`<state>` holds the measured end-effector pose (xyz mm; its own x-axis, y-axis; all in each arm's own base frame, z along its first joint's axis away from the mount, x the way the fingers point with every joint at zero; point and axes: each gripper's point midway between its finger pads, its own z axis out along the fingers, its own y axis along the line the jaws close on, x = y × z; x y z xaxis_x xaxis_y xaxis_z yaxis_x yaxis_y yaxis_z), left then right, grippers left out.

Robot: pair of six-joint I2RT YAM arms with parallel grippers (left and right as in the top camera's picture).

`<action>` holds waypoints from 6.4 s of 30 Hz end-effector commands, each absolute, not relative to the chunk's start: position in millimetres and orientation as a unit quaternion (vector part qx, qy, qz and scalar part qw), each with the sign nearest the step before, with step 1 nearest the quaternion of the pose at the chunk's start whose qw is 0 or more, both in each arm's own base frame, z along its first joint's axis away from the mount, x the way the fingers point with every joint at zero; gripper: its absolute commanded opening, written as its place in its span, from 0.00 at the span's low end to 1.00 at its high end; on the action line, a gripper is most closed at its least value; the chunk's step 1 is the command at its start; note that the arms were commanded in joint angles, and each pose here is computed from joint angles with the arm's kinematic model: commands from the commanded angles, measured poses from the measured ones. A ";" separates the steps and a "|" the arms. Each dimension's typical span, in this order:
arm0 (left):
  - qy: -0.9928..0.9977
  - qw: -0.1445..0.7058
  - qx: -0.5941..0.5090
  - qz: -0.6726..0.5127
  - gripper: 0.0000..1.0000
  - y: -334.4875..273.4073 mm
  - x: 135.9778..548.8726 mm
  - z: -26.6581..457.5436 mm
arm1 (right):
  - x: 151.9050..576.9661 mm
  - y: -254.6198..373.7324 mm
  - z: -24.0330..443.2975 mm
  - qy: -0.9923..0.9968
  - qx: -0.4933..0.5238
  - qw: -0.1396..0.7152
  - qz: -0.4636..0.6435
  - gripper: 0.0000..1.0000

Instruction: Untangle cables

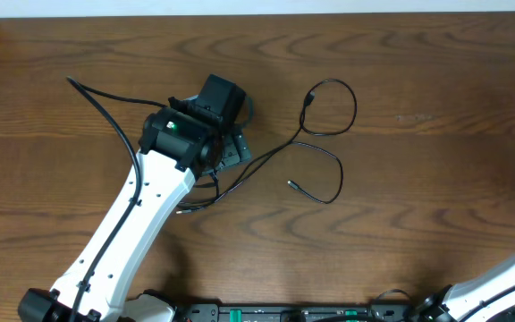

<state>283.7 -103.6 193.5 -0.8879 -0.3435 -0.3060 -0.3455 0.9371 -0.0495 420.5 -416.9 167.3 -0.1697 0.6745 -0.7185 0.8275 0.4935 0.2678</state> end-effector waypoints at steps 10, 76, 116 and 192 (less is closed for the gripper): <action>0.972 0.157 -0.174 0.006 0.99 -102.4 284.7 191.2 | 413.9 -410.4 150.2 0.769 0.506 0.382 -0.083 0.01; 0.886 0.050 -0.456 0.062 0.99 52.1 249.5 177.2 | 348.5 329.6 109.9 0.972 -0.148 0.124 0.131 0.99; 0.873 0.040 -0.483 0.062 0.99 60.3 243.5 176.8 | 317.0 356.3 -28.0 0.995 -0.052 0.086 0.006 0.56; 0.902 0.005 -0.432 -0.010 0.99 33.2 247.0 116.7 | 300.0 332.1 -28.8 0.998 0.056 0.008 -0.001 0.44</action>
<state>248.5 32.4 118.5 -0.6156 -0.7880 -0.0030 -0.7877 0.6154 -0.0284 310.0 329.3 0.3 -0.9966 0.0787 -0.0253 0.0772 0.9954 0.0567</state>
